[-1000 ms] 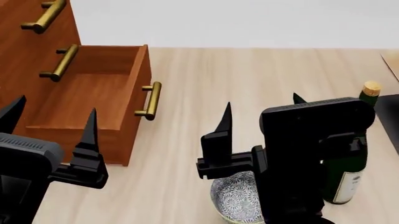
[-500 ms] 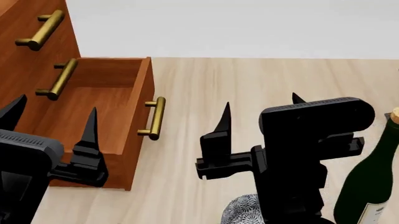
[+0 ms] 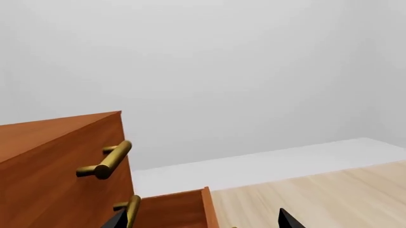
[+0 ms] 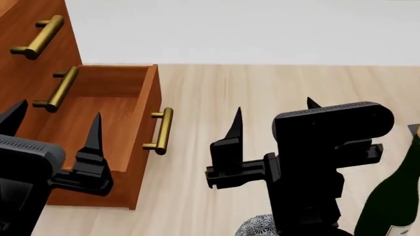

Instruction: Put the bowl in the bottom drawer of the cabinet.

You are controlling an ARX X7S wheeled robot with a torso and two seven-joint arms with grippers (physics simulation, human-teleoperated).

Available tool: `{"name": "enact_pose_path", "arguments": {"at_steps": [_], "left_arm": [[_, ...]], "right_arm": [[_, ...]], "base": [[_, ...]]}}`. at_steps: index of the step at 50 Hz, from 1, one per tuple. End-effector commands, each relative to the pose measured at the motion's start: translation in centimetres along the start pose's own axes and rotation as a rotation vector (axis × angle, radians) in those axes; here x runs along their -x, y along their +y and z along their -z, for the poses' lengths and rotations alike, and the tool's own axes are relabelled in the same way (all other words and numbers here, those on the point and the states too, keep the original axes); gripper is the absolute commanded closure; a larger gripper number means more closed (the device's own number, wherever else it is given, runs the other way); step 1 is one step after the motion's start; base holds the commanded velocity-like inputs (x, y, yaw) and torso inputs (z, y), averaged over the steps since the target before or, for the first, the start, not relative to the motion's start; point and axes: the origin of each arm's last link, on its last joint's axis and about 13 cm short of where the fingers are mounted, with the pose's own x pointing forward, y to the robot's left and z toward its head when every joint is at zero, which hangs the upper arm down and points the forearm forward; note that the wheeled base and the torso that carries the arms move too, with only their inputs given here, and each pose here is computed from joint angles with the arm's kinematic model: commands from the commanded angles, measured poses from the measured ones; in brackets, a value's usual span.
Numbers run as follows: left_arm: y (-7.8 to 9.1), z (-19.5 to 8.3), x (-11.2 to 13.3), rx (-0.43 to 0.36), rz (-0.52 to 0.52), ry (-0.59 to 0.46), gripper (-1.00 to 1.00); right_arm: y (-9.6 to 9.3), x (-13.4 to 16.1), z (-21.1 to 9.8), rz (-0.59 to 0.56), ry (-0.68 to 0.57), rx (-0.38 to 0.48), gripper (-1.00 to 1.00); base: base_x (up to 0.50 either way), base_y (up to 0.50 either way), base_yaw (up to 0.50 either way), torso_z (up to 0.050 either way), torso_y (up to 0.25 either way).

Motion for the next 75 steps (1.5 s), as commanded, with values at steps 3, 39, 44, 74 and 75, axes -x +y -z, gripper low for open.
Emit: {"name": "enact_pose_path", "arguments": {"at_steps": [3,39,44,74,75], "left_arm": [[0.0,0.5,0.1,0.008,0.01,0.011,-1.0],[-0.2,-1.7,-0.1,-0.113,0.285,0.168,-1.0],[-0.3,-2.5,-0.2,-0.135,0.35,0.206,-1.0],[-1.0,-4.2,-1.4,-0.036,0.658,0.449,-1.0],[-1.0,-4.1,-1.5,-0.024,0.661,0.462,-1.0]], "right_arm": [[0.2,0.1,0.6,-0.002,0.016,-0.003,-1.0],[-0.3,-0.2,-1.7,0.001,0.02,0.0,-1.0],[-0.4,-0.2,-2.1,0.002,0.019,-0.003,-1.0],[-0.9,0.3,-2.9,0.007,-0.007,0.0,-1.0],[-0.9,0.3,-2.9,0.006,-0.007,0.0,-1.0]], "base": [[0.22,0.0,0.0,0.0,0.0],[0.0,0.0,0.0,0.0,0.0],[0.0,0.0,0.0,0.0,0.0],[0.0,0.0,0.0,0.0,0.0],[0.0,0.0,0.0,0.0,0.0]]}}
